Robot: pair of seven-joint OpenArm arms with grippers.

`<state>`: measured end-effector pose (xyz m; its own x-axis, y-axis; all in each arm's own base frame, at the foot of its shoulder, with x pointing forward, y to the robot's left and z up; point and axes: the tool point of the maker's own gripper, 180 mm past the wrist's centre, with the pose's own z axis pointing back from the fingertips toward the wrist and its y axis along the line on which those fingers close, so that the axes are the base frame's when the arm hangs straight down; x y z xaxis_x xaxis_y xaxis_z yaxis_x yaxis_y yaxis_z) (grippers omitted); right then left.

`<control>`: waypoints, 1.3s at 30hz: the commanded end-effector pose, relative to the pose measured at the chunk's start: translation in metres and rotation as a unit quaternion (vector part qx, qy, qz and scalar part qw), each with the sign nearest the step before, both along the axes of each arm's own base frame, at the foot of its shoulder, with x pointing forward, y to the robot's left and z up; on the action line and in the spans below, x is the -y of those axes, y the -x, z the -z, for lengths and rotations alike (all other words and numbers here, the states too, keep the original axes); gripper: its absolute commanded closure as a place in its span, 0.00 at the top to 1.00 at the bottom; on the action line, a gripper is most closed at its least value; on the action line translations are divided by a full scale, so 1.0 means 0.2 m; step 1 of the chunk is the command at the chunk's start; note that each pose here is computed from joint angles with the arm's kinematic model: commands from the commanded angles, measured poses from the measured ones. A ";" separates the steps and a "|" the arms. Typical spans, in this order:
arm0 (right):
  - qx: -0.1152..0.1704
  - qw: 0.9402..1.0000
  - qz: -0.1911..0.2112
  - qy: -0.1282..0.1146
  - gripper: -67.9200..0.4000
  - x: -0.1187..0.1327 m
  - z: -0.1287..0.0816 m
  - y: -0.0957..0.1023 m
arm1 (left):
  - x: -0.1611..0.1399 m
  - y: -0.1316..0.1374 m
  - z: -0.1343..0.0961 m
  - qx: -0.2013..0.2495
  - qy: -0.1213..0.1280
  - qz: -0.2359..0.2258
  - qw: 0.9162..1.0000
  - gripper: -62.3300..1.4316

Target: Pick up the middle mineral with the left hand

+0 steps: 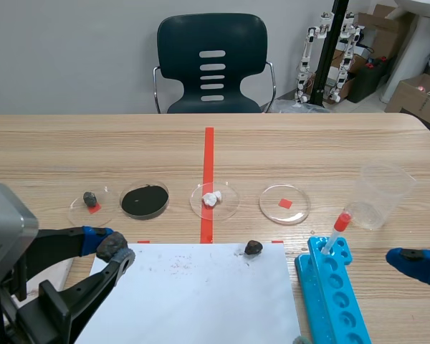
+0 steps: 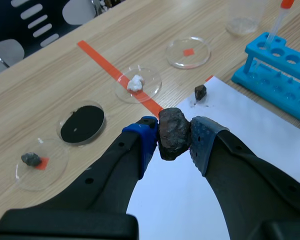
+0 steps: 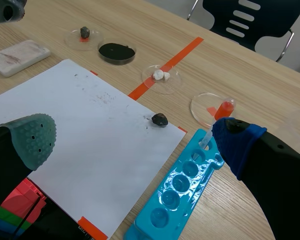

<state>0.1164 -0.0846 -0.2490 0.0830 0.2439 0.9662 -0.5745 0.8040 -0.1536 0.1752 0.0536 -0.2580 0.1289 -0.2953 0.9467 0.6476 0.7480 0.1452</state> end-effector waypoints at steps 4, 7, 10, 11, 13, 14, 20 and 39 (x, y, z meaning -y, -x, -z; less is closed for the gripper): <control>0.014 1.000 0.001 -0.006 1.00 0.00 -0.04 -0.02 | 0.00 -0.01 -0.02 0.001 0.002 -0.004 1.000 0.23; 0.014 1.000 0.001 -0.006 1.00 0.00 -0.04 -0.02 | 0.00 -0.01 -0.02 0.001 0.003 -0.004 1.000 0.23; 0.014 1.000 0.001 -0.006 1.00 0.00 -0.04 -0.02 | 0.00 -0.01 -0.02 0.001 0.003 -0.004 1.000 0.23; 0.014 1.000 0.001 -0.006 1.00 0.00 -0.04 -0.02 | 0.00 -0.01 -0.02 0.001 0.003 -0.004 1.000 0.23; 0.014 1.000 0.001 -0.006 1.00 0.00 -0.04 -0.02 | 0.00 -0.01 -0.02 0.001 0.003 -0.004 1.000 0.23; 0.014 1.000 0.001 -0.006 1.00 0.00 -0.04 -0.02 | 0.00 -0.01 -0.02 0.001 0.003 -0.004 1.000 0.23; 0.014 1.000 0.001 -0.006 1.00 0.00 -0.04 -0.02 | 0.01 -0.01 -0.02 0.003 0.004 -0.004 1.000 0.23; 0.014 1.000 0.001 -0.006 1.00 0.00 -0.04 -0.02 | 0.01 -0.01 -0.03 0.005 0.006 -0.004 1.000 0.23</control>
